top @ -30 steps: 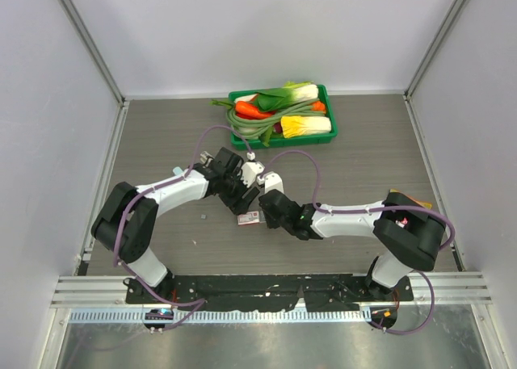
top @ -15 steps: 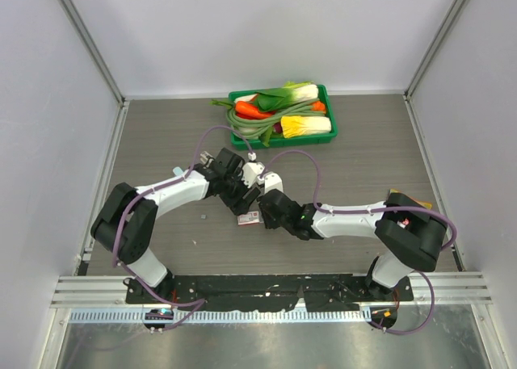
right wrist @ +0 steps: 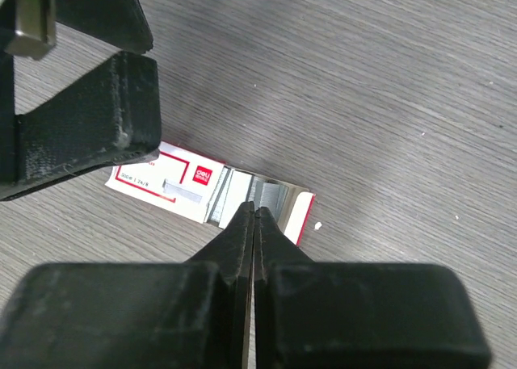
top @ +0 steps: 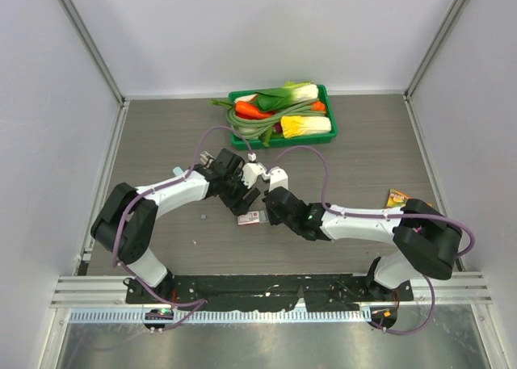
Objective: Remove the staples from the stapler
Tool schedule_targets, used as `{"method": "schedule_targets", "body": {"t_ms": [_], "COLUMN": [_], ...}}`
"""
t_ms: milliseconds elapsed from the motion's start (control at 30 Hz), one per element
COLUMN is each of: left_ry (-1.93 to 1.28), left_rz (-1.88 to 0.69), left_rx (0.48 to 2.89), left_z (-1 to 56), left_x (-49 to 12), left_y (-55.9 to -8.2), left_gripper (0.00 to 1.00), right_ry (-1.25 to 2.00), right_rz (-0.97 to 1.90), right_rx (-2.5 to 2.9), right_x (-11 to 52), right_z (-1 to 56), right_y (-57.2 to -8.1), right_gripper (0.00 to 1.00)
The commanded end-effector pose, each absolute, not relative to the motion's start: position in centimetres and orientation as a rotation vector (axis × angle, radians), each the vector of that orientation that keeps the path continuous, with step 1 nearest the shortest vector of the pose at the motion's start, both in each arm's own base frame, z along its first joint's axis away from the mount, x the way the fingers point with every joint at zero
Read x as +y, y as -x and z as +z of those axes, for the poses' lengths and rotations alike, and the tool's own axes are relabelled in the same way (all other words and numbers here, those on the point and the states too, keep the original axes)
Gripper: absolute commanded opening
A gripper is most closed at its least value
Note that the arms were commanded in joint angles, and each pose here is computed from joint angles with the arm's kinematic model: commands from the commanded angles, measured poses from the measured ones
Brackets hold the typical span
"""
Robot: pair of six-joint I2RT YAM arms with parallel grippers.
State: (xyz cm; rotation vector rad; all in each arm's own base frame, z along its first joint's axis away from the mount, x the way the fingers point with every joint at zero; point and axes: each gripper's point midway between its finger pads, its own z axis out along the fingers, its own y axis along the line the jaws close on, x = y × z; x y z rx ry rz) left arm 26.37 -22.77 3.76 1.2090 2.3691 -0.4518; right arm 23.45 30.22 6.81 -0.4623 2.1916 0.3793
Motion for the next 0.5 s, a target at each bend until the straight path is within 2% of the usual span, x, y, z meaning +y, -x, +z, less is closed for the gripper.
{"method": "schedule_targets", "body": {"t_ms": [0, 467], "left_ry": [-1.209, -1.233], "left_rz": [-0.449, -0.443], "left_rx": [2.293, 2.289], "left_z": [5.2, 5.0], "left_x": [-23.3, -23.4], "left_y": [-27.0, -26.8], "left_gripper": [0.69, 0.69], "right_ry": [0.425, 0.457], "right_rz": [0.373, 0.410], "right_rx": [2.169, 2.215], "right_x": [29.6, 30.3], "right_z": [7.4, 5.5], "right_y": [-23.5, -22.7], "right_gripper": [0.01, 0.01]}}
